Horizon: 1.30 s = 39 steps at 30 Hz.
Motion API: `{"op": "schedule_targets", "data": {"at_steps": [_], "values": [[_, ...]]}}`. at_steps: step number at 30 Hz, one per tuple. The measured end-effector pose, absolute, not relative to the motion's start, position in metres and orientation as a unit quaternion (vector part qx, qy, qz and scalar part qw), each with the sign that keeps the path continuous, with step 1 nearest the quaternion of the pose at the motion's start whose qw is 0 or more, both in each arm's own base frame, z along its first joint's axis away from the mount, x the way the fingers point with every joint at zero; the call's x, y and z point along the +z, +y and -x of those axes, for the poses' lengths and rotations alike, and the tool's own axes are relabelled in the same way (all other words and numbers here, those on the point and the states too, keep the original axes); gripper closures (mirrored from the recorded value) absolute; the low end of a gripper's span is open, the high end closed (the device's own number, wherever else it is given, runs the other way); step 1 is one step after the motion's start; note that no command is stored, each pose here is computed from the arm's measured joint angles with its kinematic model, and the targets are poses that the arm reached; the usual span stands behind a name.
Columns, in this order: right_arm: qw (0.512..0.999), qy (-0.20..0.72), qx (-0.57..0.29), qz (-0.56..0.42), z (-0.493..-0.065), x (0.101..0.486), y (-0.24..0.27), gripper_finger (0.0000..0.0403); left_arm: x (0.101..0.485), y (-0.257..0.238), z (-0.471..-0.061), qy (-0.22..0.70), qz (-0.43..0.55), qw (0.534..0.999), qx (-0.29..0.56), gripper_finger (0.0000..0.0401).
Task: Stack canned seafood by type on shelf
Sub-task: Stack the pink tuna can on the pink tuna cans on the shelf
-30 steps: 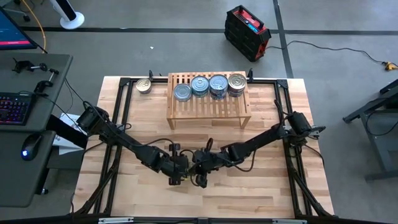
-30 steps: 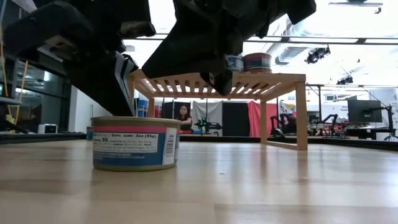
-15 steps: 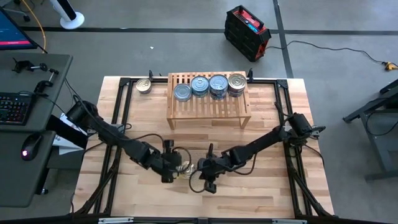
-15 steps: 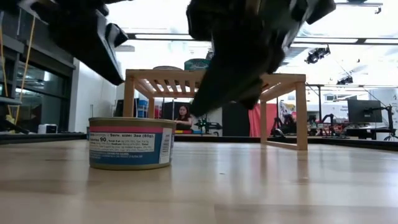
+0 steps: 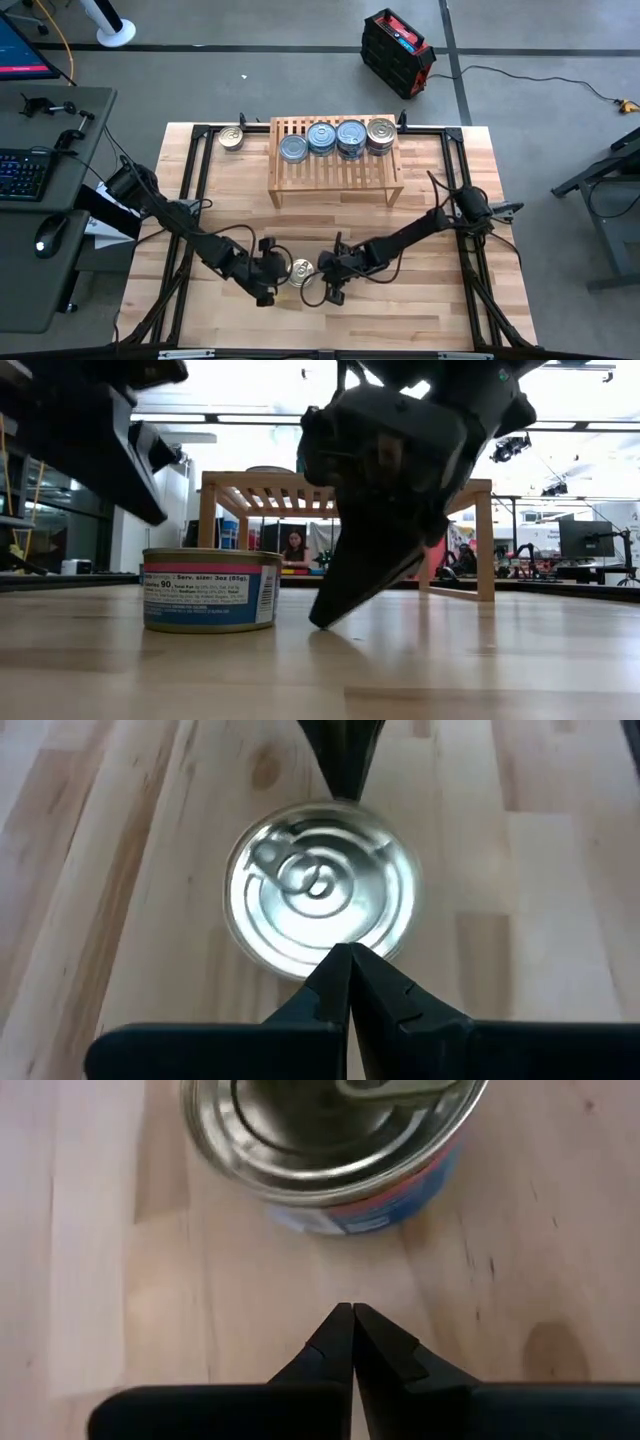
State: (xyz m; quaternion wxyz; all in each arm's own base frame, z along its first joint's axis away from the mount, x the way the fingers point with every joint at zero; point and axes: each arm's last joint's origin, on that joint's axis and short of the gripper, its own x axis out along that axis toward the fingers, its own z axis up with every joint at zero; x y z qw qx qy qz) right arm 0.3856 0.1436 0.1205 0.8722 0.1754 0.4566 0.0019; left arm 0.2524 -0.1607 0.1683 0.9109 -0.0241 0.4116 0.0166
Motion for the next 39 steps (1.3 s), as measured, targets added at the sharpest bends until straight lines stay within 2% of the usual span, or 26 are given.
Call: {"op": "schedule_targets", "data": {"at_steps": [6,16,39], "values": [[0.875,0.450,-0.007,-0.179,-0.389,0.120,0.137,0.0403,0.157,-0.157,-0.247,0.411,0.055,0.909,0.032,0.0401],[0.888,0.420,-0.008,-0.189,-0.394,0.128,0.133,0.0403,0.145,-0.152,-0.239,0.421,0.050,0.905,0.037,0.0401],[0.878,0.430,-0.013,-0.211,-0.392,0.129,0.133,0.0403,0.156,-0.154,-0.248,0.375,0.067,0.924,0.042,0.0401]]}}
